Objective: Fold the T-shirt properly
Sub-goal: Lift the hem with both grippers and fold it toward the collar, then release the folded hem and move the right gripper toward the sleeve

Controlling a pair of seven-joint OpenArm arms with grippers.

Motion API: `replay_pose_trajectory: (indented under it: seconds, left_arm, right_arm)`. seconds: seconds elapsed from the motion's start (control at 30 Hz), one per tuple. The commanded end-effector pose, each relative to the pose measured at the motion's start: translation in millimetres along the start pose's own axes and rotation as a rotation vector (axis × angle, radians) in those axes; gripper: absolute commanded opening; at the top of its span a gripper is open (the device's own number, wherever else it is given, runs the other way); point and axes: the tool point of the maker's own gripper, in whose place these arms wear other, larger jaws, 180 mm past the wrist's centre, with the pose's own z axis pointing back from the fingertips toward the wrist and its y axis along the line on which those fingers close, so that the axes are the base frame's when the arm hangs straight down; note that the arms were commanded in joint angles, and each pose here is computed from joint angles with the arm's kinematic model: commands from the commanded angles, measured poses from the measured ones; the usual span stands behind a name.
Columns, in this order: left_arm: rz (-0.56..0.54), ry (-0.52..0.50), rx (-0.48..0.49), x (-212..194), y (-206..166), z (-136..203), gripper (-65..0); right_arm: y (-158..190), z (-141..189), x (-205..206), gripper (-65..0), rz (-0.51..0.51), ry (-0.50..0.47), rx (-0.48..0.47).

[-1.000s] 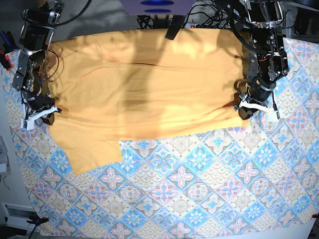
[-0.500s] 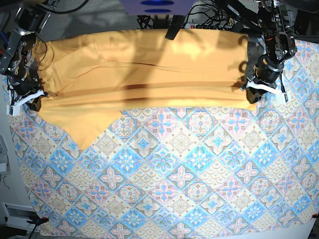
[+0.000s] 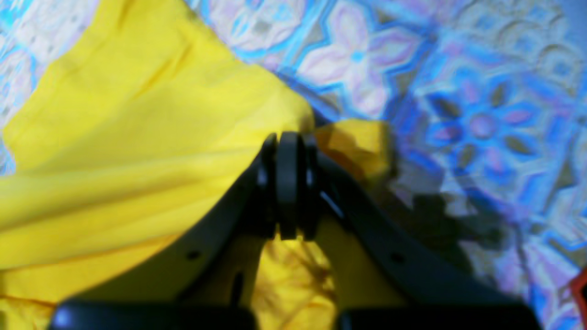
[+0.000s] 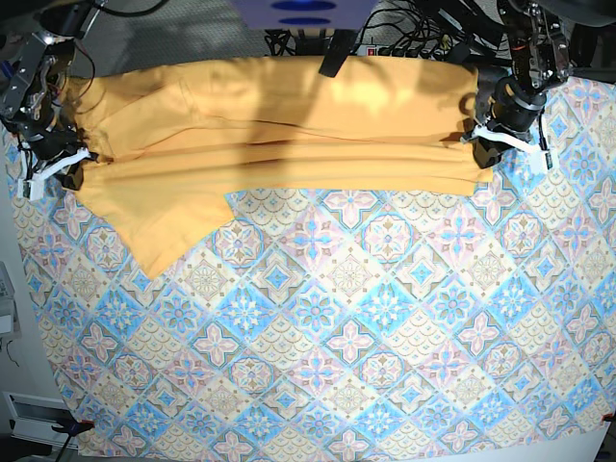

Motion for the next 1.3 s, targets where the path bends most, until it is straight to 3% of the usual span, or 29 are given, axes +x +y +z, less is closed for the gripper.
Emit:
replay_pose_trajectory:
  seconds: [0.0,0.37,0.43,0.57,0.67,0.9,1.1,1.27]
  left_arm:
    - [-0.013,-0.021,-0.002,6.1,0.6,4.0,-65.0]
    - [0.075,0.096,0.096,-38.3,44.1,-11.7,-64.9]
    - [0.079,0.096,0.096,-38.2,44.1,-11.7,-60.3]
    - [0.08,0.097,0.096,-38.8,44.2,-11.4,-44.5]
    - [0.082,0.097,0.095,-39.2,43.9,-11.5,-40.4]
    - [0.073,0.121,0.069,-47.4,33.8,-14.9,-40.1]
    - [0.073,0.118,0.068,-46.2,33.2,-15.5,-40.1]
    - [0.072,0.105,0.06,-40.2,30.3,-18.9,-40.1]
  right_arm:
    - [-6.0,4.1,24.4,-64.5,0.023,-0.065,-0.008]
    - [2.2,0.8,16.5,-64.3,-0.001,-0.061,0.003]
    - [1.9,0.9,18.4,-64.3,-0.002,-0.068,0.001]
    - [1.8,0.3,21.8,-64.2,-0.004,-0.077,0.0]
    - [6.1,-4.7,38.8,-63.6,-0.007,-0.116,0.008]
    - [14.1,-18.2,80.9,-53.5,-0.068,-0.214,-0.013]
    - [17.5,-23.6,98.8,-50.1,-0.013,-0.228,-0.036]
    - [66.7,-51.0,101.9,-49.9,0.066,-0.187,0.054]
